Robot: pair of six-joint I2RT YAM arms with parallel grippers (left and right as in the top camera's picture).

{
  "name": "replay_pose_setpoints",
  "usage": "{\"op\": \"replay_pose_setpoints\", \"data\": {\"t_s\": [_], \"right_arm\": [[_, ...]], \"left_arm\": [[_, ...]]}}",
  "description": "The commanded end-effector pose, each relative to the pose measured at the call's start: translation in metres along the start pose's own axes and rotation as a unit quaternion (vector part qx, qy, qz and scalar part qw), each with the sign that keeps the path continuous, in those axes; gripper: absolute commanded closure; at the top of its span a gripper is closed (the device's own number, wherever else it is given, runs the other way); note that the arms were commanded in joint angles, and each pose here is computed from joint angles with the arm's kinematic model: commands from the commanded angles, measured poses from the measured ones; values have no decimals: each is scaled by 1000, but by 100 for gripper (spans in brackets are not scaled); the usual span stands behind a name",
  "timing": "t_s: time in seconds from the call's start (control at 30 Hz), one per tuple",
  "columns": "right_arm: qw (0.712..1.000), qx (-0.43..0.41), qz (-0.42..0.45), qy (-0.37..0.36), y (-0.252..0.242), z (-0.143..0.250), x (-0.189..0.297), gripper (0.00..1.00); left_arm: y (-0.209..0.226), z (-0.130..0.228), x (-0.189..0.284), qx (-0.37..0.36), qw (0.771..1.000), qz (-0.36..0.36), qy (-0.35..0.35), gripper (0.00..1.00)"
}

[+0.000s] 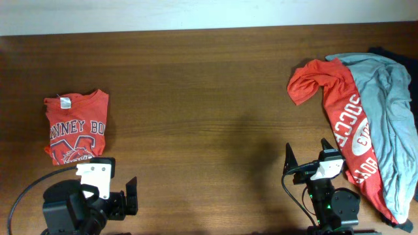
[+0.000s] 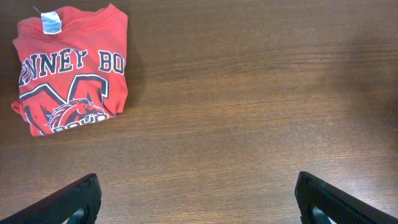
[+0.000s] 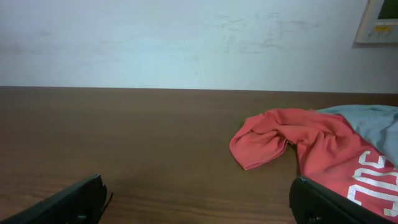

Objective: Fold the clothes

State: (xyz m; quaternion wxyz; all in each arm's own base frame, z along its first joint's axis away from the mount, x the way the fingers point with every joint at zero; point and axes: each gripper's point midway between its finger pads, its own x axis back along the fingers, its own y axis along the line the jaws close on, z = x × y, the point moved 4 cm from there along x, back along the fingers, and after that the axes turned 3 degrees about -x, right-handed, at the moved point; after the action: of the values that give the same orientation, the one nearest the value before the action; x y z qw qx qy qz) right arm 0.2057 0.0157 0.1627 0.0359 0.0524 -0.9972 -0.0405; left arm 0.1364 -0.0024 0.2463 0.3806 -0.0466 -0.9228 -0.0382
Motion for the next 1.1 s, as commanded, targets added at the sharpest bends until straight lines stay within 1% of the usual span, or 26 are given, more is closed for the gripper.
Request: {"op": "replay_pose_setpoints", "data": {"t_s": [0.0,0.43,0.63,0.77,0.9,0.97,1.07], "right_arm": [[1000,-2,0,2,0,2,0,1],[1000,-2,0,2,0,2,0,1],[1000,-2,0,2,0,2,0,1],[1000,-2,0,2,0,2,0,1],[1000,-2,0,2,0,2,0,1],[1000,-2,0,2,0,2,0,1],[1000,-2,0,2,0,2,0,1]], "left_arm": [[1,0,1,-9,1000,-4,-3,0],[1,0,1,-9,1000,-4,-4,0],[1,5,9,-13,999,-21,-34,1],[1,14,-6,-16,998,-24,-58,0],[3,11,-33,-31,990,-32,-137,0],[1,9,-52,-41,980,-27,-195,0],[-4,6,-70,-56,965,-13,-257,0]]}}
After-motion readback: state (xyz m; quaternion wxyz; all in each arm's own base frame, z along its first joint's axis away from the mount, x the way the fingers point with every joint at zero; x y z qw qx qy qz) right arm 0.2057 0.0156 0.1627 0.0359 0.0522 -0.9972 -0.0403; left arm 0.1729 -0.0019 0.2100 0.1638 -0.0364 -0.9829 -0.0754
